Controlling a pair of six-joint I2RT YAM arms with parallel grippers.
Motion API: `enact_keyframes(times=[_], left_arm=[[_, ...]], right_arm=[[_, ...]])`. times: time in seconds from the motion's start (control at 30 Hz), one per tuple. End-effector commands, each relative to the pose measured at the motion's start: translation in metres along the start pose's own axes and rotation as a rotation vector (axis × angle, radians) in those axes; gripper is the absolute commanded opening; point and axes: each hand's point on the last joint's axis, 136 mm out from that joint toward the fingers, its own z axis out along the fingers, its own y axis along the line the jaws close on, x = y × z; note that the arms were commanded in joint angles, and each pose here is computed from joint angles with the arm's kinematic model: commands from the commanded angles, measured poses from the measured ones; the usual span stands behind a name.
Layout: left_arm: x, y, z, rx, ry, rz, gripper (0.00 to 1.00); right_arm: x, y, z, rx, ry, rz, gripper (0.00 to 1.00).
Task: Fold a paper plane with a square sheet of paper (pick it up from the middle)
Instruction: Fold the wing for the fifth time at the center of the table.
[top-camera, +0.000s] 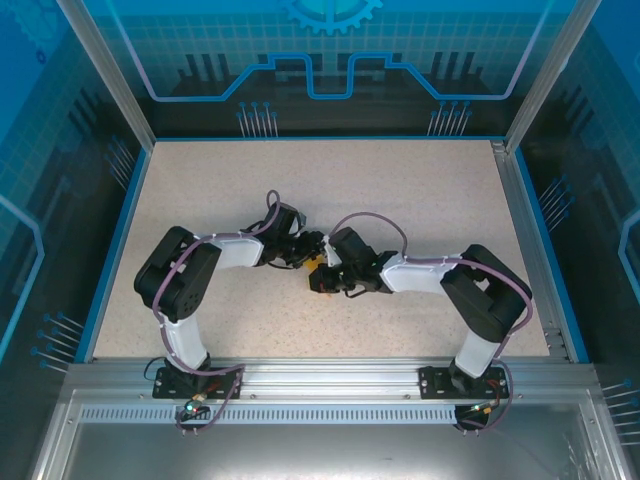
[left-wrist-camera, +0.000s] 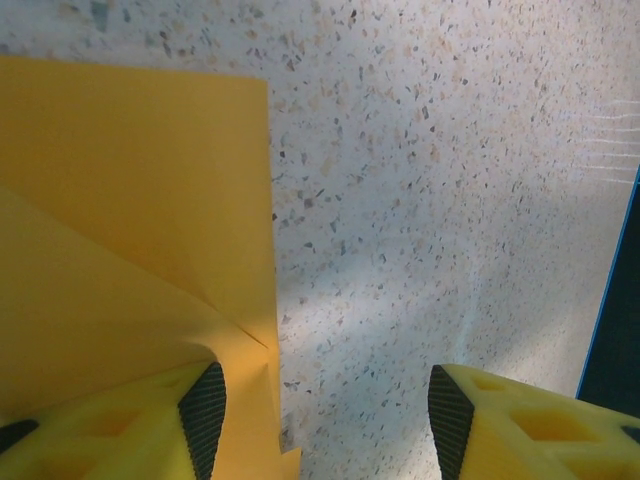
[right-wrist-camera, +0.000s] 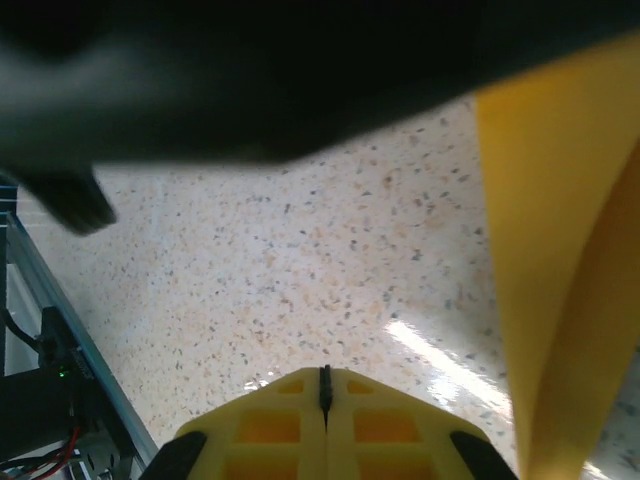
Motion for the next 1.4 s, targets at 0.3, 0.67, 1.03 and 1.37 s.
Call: enact_keyframes(times=[0.3,0.67,1.03,1.37], left_arm=[[0.004,0.019,0.006,-0.062,0.031,-0.001,0.59],[0.004,0.020,0.006,-0.068,0.031,-0.001,0.59],[0.004,0.020,0.005,-0.066,0.031,-0.005,0.59],[0.002,0.011,0.003,-0.032,0.022,-0.011,0.59]], right_arm=[[0.021,-0.049,0.007,0.094,0.038,0.088,0.03],[0.033,-0.071,0.001,0.117,0.043,0.134,0.03],[0.029,-0.056,-0.008,0.041,0.009,0.138,0.04],[-0.012,-0.051,-0.031,0.110,-0.141,0.135,0.23]])
